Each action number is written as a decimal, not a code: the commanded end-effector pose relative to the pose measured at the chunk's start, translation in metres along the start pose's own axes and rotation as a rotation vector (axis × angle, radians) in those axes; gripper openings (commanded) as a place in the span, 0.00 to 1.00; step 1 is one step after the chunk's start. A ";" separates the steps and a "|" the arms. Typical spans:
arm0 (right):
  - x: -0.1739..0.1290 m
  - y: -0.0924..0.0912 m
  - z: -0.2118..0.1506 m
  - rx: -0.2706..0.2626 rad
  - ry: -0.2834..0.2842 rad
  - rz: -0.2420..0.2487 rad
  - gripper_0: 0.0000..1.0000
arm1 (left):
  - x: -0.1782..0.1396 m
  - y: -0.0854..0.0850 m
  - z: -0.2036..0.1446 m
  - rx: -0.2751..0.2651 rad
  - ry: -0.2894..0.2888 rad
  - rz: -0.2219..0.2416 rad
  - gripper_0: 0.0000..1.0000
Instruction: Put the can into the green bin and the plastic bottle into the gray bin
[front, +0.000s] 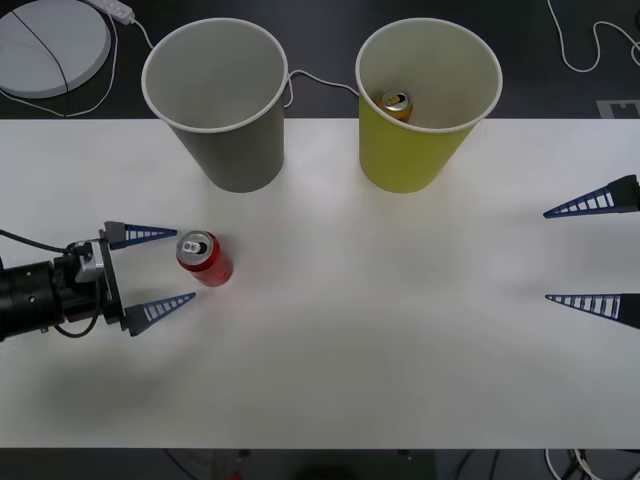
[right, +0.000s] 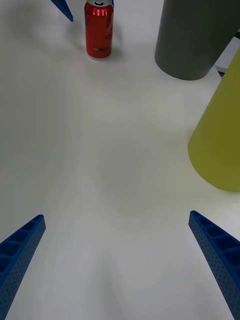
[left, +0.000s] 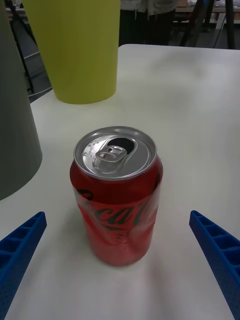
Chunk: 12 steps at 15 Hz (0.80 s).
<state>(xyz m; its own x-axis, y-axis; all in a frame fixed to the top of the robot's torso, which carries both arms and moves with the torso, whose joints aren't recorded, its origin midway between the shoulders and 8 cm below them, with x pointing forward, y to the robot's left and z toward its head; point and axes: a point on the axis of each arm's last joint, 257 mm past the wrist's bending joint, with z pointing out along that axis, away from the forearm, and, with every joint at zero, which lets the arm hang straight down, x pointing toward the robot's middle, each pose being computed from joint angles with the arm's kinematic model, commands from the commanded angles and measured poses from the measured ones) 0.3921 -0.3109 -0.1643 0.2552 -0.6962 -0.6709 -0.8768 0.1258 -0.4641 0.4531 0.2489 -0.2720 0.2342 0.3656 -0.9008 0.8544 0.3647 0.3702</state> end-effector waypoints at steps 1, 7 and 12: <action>0.000 0.000 0.000 0.000 0.000 0.000 1.00 | 0.002 -0.001 0.012 -0.020 -0.006 -0.013 1.00; 0.000 0.000 0.000 0.000 0.000 0.000 1.00 | -0.001 -0.002 0.037 -0.049 -0.031 -0.036 1.00; 0.000 0.000 0.000 0.000 0.000 0.000 1.00 | -0.004 -0.002 0.058 -0.050 -0.033 -0.024 1.00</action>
<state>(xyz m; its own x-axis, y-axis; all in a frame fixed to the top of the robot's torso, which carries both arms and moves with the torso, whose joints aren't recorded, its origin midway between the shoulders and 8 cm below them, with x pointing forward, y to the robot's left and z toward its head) 0.3921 -0.3109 -0.1643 0.2552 -0.6962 -0.6709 -0.8768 0.1258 -0.4641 0.4758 0.1999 -0.2814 0.2280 0.3256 -0.9176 0.8361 0.4174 0.3558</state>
